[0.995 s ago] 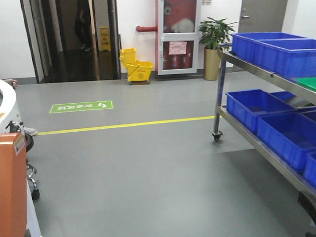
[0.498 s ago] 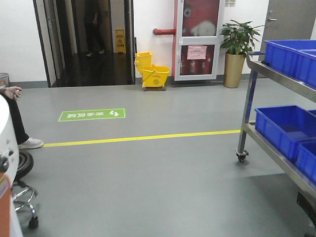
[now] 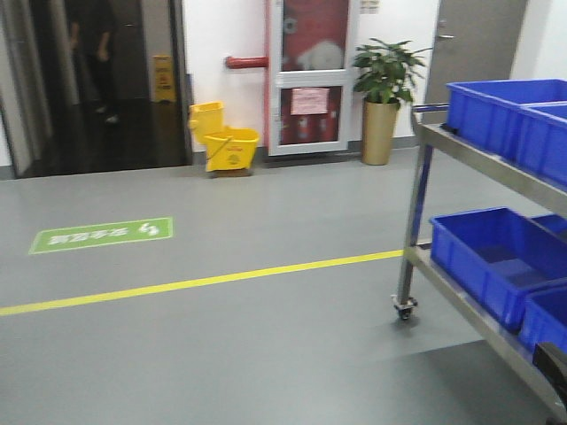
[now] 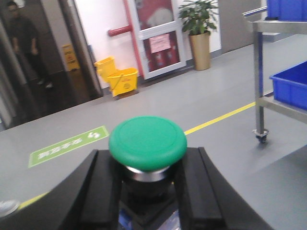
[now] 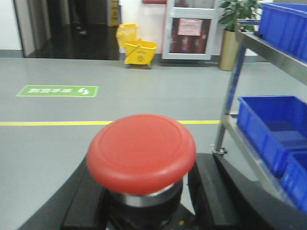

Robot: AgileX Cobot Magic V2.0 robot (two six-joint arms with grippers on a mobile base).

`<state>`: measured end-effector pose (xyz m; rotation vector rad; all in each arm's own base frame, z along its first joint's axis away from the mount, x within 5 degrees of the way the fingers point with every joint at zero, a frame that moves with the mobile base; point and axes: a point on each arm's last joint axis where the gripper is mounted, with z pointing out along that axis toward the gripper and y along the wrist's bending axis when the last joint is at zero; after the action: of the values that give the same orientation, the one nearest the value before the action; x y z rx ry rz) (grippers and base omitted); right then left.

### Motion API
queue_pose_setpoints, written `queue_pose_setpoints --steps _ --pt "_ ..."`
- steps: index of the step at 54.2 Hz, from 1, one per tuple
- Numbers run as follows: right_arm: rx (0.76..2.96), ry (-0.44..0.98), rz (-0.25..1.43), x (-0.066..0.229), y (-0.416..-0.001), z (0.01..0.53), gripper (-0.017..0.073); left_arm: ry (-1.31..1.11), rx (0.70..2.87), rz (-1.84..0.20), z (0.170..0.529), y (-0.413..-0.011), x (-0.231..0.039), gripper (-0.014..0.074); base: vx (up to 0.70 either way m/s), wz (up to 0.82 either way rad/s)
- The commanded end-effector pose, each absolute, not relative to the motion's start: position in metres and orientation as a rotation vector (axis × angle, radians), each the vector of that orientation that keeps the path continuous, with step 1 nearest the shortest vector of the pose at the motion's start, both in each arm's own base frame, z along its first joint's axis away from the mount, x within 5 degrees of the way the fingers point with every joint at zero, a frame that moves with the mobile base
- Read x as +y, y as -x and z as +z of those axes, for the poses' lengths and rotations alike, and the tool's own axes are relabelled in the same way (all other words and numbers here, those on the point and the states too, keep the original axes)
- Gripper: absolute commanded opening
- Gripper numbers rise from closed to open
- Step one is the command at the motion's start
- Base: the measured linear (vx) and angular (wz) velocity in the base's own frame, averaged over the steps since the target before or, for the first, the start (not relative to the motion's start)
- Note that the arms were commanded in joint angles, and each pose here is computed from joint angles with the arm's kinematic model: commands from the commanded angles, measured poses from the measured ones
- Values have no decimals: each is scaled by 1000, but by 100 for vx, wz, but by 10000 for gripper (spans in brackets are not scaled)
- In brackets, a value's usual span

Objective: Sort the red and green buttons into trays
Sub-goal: 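Drive the base to the shelf with the green and red trays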

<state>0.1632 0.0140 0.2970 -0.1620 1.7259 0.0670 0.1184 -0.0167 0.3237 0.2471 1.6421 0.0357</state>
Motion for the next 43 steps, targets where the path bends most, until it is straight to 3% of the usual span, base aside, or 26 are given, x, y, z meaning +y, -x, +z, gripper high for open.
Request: queue_pose_setpoints --steps 1,43 --pt "1666 184 93 17 -163 310 2 -250 1540 -11 341 -118 -21 0 60 -43" --pt "1670 184 93 17 -164 310 2 -249 1541 -11 341 -118 -21 0 53 -50"
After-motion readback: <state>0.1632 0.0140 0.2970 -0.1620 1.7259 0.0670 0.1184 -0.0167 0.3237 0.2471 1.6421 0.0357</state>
